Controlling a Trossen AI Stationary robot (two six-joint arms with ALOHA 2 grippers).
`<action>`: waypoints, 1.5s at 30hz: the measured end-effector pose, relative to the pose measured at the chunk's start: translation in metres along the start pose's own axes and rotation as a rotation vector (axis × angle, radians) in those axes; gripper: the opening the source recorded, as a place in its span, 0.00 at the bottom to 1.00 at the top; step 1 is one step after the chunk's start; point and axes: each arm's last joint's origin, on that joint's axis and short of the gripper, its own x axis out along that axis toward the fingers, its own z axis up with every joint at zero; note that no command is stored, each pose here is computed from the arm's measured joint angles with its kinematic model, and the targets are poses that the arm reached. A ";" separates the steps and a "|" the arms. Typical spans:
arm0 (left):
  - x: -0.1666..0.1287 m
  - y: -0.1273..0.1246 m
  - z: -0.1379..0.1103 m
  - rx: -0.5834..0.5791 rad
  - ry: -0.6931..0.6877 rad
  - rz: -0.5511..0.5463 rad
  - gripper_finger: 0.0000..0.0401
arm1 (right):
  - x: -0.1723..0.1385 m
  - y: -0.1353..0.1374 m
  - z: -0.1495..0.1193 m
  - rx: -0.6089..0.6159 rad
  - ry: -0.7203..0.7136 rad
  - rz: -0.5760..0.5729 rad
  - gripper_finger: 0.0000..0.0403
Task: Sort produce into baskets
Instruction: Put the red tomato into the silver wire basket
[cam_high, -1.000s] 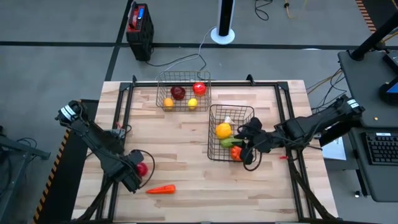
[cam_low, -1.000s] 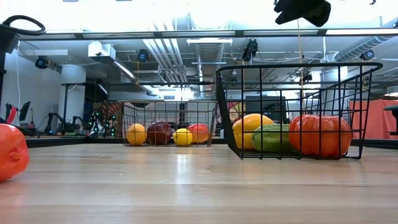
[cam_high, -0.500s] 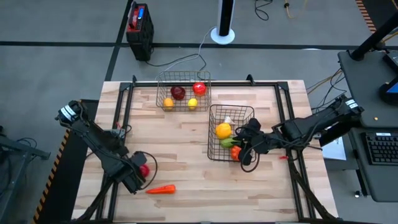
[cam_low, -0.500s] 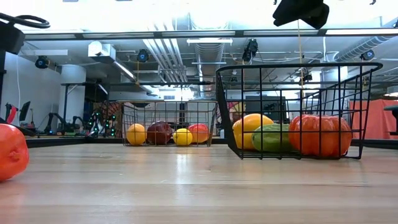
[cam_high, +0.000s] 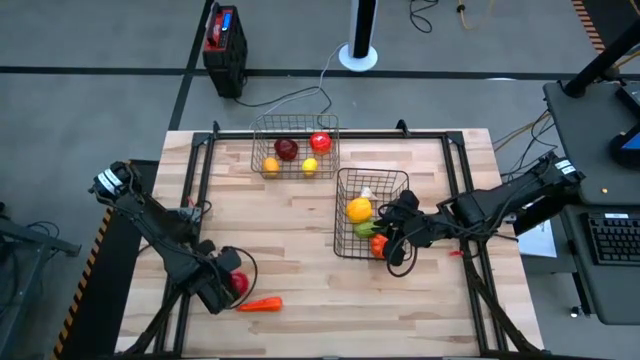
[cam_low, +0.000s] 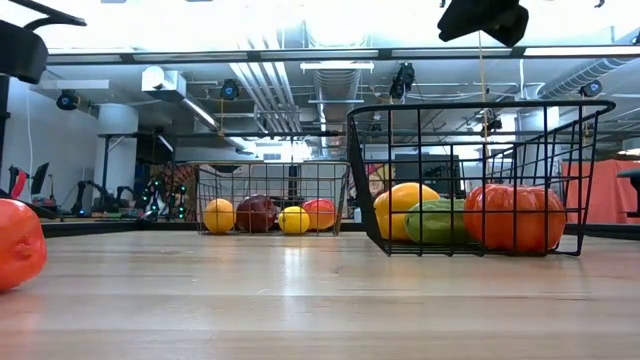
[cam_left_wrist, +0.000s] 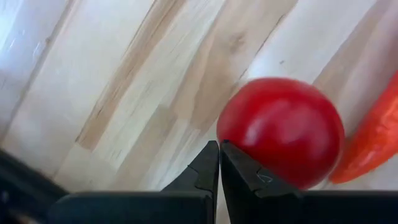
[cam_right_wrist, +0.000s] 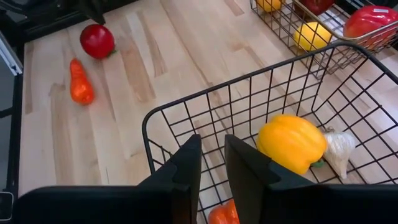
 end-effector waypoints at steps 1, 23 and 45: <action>0.000 -0.001 0.000 0.003 -0.011 -0.007 0.00 | 0.000 0.000 0.000 0.000 0.000 0.000 0.16; -0.042 -0.019 0.013 0.216 -0.168 -0.080 0.00 | 0.000 0.002 0.003 0.001 -0.030 0.022 0.16; -0.026 -0.021 0.004 0.284 -0.104 -0.037 0.00 | 0.000 0.002 0.004 -0.004 -0.033 0.024 0.16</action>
